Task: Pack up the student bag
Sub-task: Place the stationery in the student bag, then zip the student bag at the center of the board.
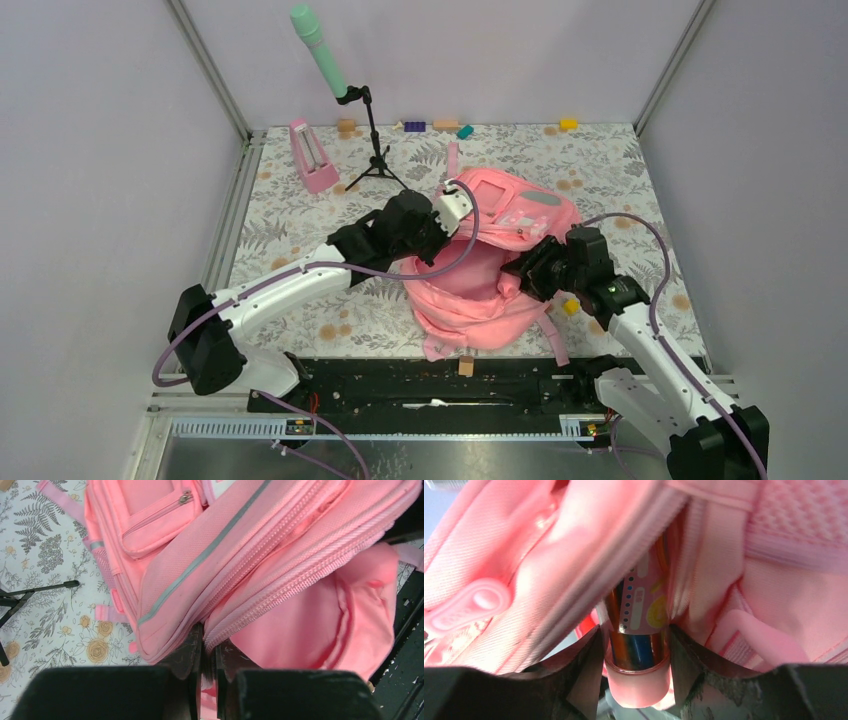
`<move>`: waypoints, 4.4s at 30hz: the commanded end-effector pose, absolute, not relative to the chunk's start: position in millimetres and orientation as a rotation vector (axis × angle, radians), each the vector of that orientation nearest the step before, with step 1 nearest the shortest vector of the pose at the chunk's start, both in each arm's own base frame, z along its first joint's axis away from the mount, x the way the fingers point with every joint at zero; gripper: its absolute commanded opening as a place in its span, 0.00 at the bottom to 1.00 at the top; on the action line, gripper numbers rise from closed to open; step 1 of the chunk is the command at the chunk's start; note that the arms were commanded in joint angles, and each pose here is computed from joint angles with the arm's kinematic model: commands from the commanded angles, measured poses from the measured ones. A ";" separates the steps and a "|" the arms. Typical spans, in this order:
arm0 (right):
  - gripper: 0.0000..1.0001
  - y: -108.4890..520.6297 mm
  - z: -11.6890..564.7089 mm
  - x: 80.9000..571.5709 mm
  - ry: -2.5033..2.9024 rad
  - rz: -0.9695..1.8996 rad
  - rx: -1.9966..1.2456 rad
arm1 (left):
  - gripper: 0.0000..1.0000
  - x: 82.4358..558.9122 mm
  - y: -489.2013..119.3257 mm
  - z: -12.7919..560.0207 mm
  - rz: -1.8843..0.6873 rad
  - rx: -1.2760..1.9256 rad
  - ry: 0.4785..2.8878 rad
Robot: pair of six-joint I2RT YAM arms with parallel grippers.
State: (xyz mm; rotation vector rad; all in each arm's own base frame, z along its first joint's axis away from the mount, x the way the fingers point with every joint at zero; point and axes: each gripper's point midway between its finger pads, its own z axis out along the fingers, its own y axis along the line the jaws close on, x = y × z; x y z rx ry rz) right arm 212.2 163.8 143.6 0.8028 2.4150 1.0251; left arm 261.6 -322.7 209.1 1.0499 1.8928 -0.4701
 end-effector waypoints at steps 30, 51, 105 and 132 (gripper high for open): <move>0.20 184.5 251.7 337.6 1.735 0.879 0.877 | 0.00 273.5 -319.2 256.4 -0.466 0.913 1.798; 0.13 236.5 254.6 375.2 1.779 0.928 0.658 | 0.00 252.6 -331.9 272.9 -0.621 0.960 1.735; 0.94 124.9 190.8 227.5 1.905 0.598 0.395 | 0.99 200.1 -348.1 292.2 -0.936 1.067 1.500; 0.78 171.3 174.2 264.5 1.975 0.704 0.516 | 0.99 319.1 -191.0 170.3 -0.658 0.287 1.865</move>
